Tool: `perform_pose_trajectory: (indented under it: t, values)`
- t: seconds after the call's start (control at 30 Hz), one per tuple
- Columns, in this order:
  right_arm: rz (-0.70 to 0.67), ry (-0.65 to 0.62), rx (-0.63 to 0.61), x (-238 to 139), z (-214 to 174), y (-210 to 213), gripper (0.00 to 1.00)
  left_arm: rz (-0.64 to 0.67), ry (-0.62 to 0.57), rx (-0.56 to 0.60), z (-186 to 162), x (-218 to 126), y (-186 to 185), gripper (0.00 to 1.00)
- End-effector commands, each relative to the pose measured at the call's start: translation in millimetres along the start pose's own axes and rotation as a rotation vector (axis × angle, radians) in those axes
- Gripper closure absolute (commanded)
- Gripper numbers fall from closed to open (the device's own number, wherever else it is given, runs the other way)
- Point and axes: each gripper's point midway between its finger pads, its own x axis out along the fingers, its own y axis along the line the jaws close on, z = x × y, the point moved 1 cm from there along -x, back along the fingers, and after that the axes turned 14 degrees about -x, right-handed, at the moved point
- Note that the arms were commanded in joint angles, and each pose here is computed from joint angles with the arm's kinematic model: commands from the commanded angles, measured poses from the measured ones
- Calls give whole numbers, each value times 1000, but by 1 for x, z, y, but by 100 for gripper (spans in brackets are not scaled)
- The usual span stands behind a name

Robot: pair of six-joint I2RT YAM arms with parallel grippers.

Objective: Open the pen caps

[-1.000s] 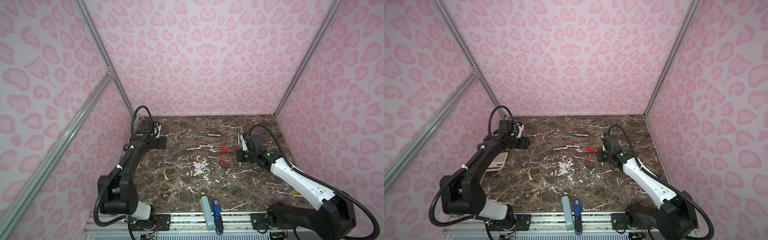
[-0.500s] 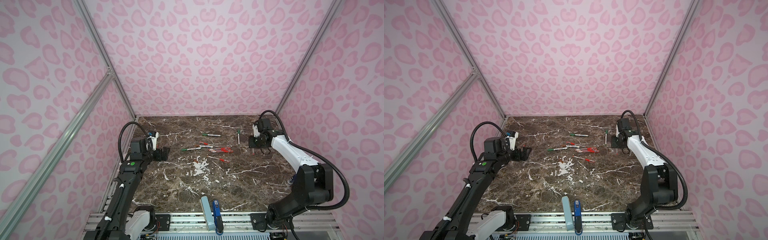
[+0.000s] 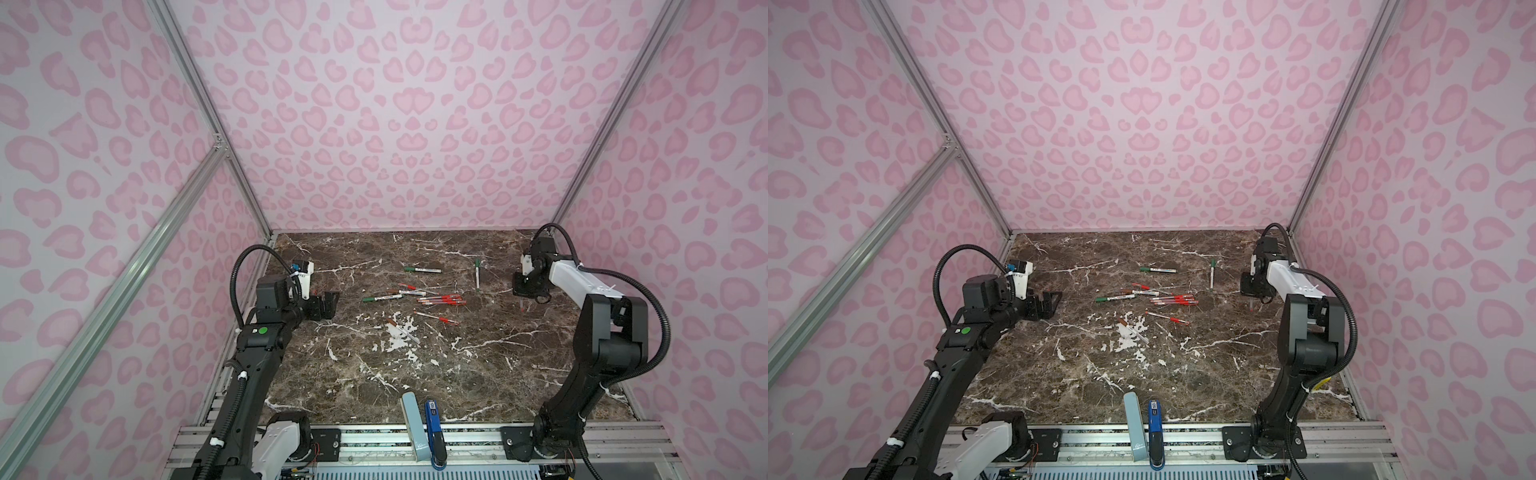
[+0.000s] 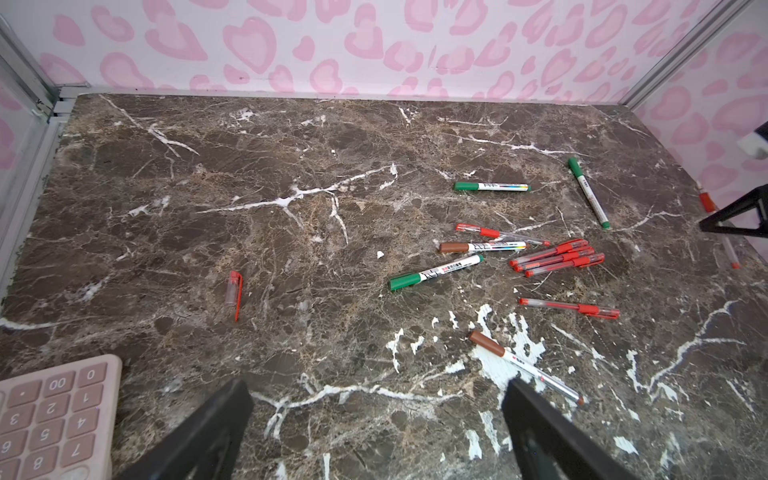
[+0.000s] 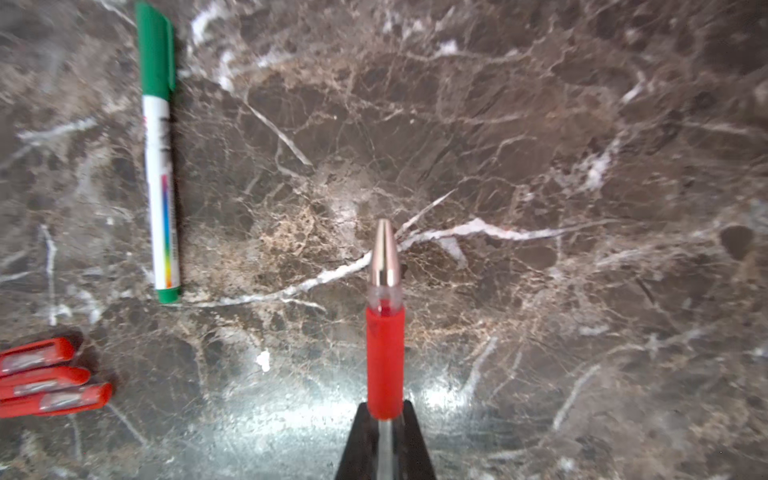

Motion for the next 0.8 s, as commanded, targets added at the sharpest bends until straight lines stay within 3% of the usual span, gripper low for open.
perform_pose_trajectory:
  t: [0.0,0.47,0.77]
  values:
    - [-5,22,-25,14,-4,-2,100,-18,-36,9,8,-2,-4,2]
    - [-27,92,-46,43,-22,-7,100,-13,-49,-2,12,-6,-2,2]
    - [-14,103,-46,46,-23,-4,85,-18,-51,-6,13,-9,-2,2]
